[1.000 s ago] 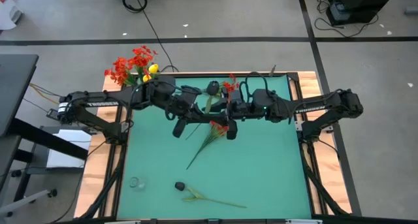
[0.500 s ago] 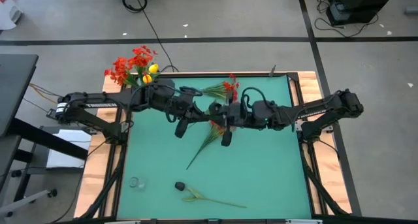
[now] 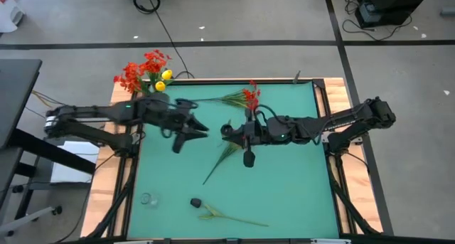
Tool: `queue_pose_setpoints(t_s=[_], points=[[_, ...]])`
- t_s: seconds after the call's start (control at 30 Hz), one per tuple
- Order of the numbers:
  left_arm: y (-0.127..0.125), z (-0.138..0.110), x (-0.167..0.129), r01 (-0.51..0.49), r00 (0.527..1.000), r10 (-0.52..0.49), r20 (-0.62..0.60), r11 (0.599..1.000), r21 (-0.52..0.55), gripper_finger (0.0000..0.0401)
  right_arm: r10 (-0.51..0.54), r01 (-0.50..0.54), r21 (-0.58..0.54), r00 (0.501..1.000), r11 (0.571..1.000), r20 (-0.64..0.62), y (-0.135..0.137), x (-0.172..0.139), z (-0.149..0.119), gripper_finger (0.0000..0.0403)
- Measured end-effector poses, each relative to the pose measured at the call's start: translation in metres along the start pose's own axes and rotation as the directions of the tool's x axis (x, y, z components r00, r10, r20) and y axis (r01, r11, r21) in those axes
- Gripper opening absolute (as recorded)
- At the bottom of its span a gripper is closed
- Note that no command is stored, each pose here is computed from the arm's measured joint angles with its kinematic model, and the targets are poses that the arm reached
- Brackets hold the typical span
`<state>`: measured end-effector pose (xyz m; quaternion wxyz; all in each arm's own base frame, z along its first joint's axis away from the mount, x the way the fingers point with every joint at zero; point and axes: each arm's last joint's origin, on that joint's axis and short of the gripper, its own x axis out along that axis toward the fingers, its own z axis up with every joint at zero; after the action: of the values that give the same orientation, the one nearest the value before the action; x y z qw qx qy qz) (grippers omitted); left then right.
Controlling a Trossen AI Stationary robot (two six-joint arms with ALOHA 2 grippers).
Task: Sort flowers into vase by color
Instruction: Put the black flower into the transparent vase
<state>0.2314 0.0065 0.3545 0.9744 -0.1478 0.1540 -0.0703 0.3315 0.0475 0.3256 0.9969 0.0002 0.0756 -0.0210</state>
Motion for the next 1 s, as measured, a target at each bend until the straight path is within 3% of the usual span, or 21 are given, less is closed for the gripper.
queue_pose_setpoints(t_s=[0.13,0.4,0.6,1.0], points=[[-0.015,-0.008,-0.039,0.004,0.998,-0.003,0.066,1.000,-0.021,0.0134,0.053,-0.053,0.034,0.999,0.998,0.015,0.000,0.001,0.001,0.0016],[-0.033,-0.060,-0.075,0.055,0.998,-0.053,0.034,0.996,-0.072,0.0124,0.151,-0.149,0.075,0.988,0.986,-0.019,0.012,0.041,-0.018,0.0015],[-0.035,-0.079,-0.104,0.083,0.996,-0.085,-0.021,0.993,-0.083,0.0105,0.175,-0.169,0.086,0.981,0.982,-0.080,0.027,0.093,-0.008,0.0015],[-0.027,-0.099,-0.167,0.191,0.981,-0.191,0.021,0.980,-0.051,0.0072,0.196,-0.191,0.160,0.981,0.969,-0.013,0.046,0.164,0.020,0.0015]])
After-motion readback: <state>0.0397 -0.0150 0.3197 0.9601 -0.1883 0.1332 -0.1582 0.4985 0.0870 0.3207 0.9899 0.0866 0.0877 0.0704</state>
